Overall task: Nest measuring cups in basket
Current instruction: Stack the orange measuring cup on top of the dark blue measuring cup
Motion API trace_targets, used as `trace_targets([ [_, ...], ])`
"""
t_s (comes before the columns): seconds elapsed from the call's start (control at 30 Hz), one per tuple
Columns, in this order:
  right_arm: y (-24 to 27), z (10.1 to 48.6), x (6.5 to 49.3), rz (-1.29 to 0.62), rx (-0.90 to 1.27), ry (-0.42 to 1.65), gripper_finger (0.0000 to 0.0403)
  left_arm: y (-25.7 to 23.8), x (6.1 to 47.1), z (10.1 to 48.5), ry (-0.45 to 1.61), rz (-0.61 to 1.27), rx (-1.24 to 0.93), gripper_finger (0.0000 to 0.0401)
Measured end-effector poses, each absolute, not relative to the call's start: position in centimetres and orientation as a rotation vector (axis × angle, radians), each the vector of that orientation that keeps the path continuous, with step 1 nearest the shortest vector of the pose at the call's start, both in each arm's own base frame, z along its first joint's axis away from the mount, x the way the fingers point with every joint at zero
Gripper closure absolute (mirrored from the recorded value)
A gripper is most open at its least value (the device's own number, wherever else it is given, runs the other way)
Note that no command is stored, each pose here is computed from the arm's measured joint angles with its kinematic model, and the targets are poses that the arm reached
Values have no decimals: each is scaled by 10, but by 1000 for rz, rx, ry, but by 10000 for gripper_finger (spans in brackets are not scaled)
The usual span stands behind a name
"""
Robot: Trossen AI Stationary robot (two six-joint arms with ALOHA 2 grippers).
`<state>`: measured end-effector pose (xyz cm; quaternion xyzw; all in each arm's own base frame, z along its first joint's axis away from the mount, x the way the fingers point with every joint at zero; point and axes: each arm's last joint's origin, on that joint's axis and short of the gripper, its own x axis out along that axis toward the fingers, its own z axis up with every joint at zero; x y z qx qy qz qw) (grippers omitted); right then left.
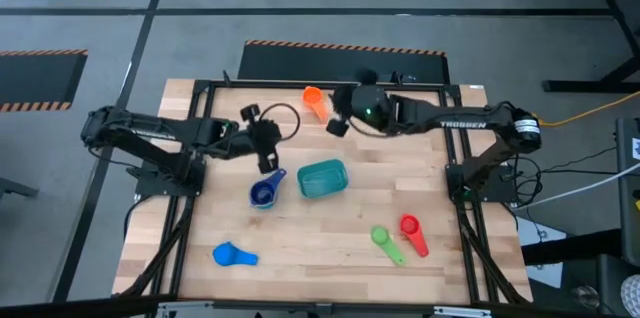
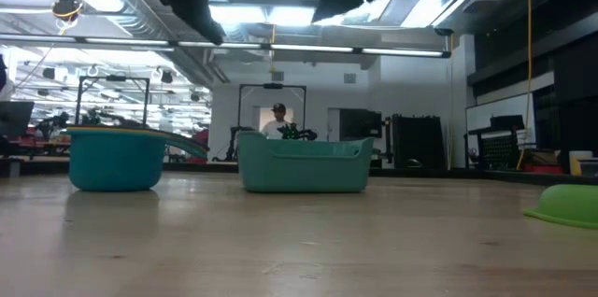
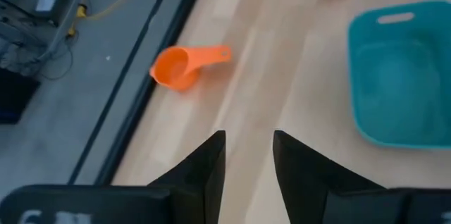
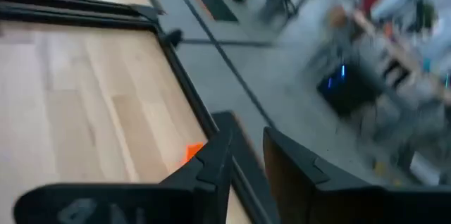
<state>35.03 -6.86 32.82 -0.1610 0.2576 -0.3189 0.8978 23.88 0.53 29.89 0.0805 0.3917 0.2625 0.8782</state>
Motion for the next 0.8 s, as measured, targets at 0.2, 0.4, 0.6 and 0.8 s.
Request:
trace_targets([
  [0.2, -99, 323, 341, -792, -129, 528, 316, 20, 239, 299, 835, 556, 194, 288],
  [0.4, -121, 324, 334, -876, -38, 484, 316, 28, 238, 299, 840, 589, 183, 287],
  [0.6, -135, 329, 331, -910, -58, 446, 316, 35, 237, 300, 843, 630, 179, 287],
  [0.8, -143, 334, 330, -935, -50, 390, 316, 42, 236, 300, 846, 656, 168, 287],
])
